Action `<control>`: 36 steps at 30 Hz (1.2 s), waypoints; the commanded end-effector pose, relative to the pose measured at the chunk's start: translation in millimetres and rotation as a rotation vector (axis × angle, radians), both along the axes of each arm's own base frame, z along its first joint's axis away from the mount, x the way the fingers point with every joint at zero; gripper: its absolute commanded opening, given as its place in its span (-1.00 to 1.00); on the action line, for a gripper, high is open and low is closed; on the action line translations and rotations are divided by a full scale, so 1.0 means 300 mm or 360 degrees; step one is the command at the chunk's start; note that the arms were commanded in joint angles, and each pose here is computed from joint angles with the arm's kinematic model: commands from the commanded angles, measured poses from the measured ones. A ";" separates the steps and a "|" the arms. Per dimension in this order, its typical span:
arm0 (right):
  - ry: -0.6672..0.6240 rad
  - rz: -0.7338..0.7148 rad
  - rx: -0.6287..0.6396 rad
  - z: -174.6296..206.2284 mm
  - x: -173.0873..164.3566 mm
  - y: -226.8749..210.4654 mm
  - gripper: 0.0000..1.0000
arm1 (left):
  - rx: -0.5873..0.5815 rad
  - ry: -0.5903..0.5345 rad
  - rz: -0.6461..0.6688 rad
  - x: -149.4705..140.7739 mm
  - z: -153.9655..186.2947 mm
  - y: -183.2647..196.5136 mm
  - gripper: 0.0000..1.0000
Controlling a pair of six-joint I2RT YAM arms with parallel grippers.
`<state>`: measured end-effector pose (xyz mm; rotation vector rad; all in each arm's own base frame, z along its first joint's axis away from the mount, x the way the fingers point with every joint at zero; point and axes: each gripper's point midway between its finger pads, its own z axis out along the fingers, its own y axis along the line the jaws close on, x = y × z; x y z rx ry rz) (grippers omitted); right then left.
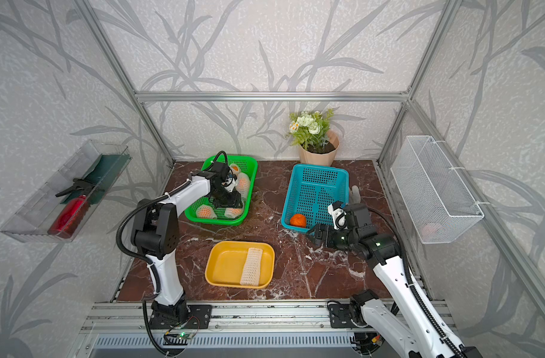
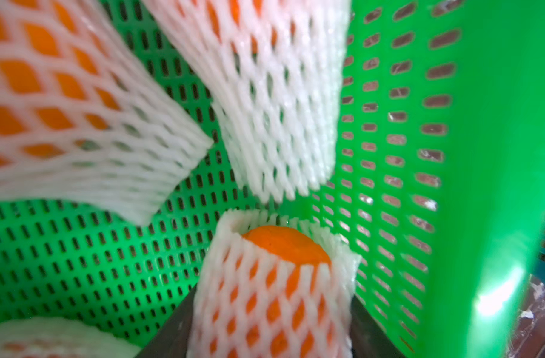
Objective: Remove foam nets from oranges
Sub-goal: Pick up the orange from the basket, then place the orange at the center of the board.
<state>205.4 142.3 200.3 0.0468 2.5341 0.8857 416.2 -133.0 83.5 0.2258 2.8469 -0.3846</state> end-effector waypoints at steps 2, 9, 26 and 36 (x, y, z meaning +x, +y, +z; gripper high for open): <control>-0.0002 -0.0007 -0.0009 -0.008 0.005 0.000 0.84 | -0.0133 -0.0190 -0.0034 -0.005 0.146 -0.027 -0.16; 0.0013 -0.0015 -0.0010 -0.028 -0.001 -0.004 0.84 | -0.0210 -0.0257 -0.0014 -0.067 0.230 -0.030 -0.17; 0.0044 -0.0006 0.0009 -0.042 0.007 0.008 0.84 | -0.0373 -0.0522 -0.0053 -0.202 0.437 -0.037 -0.16; 0.0050 -0.0020 0.0001 -0.030 -0.003 0.001 0.84 | -0.0516 -0.0768 -0.0290 -0.361 0.600 -0.160 -0.15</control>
